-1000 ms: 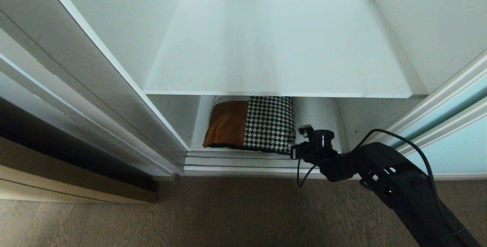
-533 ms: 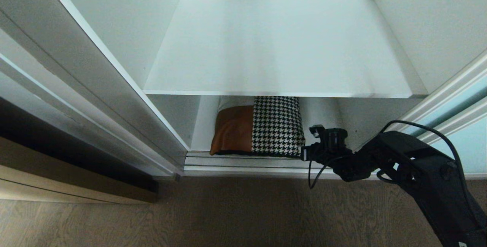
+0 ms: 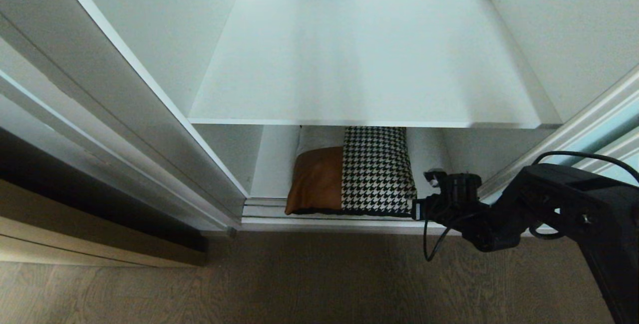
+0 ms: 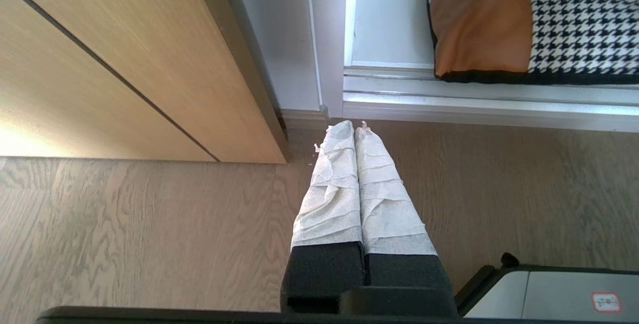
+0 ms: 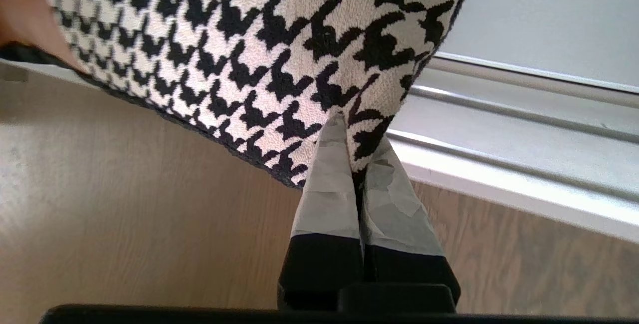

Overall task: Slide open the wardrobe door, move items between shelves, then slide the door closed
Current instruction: Place the pillow on the higher shelf

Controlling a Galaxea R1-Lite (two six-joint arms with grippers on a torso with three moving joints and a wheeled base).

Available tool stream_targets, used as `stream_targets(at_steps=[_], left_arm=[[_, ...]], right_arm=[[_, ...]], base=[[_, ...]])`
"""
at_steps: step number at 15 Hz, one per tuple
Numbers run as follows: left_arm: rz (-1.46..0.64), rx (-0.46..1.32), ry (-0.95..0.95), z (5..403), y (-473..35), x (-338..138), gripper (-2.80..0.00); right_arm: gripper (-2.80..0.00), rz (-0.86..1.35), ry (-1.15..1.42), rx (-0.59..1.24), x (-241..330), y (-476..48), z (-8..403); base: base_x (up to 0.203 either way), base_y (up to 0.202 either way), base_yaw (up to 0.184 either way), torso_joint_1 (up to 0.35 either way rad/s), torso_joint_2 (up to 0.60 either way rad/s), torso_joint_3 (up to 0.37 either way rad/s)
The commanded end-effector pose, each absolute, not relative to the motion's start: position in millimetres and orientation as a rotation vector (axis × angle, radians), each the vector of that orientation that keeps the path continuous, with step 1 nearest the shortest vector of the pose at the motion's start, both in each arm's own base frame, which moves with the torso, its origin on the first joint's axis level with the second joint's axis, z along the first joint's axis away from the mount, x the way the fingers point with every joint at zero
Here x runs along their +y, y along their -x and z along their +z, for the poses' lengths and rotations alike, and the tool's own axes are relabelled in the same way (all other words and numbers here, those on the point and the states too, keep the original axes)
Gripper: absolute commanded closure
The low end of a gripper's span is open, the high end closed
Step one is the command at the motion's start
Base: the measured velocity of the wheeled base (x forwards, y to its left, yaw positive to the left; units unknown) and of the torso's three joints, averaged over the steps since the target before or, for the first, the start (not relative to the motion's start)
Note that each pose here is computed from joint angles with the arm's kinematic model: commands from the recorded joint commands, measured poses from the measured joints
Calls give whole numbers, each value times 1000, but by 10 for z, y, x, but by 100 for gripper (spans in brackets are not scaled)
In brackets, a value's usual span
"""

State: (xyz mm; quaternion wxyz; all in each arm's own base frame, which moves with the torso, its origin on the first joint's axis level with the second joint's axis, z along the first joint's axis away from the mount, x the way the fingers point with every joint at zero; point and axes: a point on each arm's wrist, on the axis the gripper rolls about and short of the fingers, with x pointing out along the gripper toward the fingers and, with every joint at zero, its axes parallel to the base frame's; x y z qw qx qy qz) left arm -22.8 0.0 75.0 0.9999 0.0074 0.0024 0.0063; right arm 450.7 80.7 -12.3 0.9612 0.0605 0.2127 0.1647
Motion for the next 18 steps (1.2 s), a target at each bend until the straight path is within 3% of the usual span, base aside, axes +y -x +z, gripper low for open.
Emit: stream_targets(at_steps=[1,13,18], left_arm=[[14,8,-15,746,226,0,0],[13,17,-43,747,228,0,0],[-21,107,26,1280,366,-9,0]], right_arm=[[0,321,-126,415,718,-4369,54],[0,267,-185,460,528,-4037,79],[0,256,-187,474,485,-3964,30]], base=[[0,0,0,0,0,0],[0,0,0,0,0,0],[0,0,0,0,0,0]])
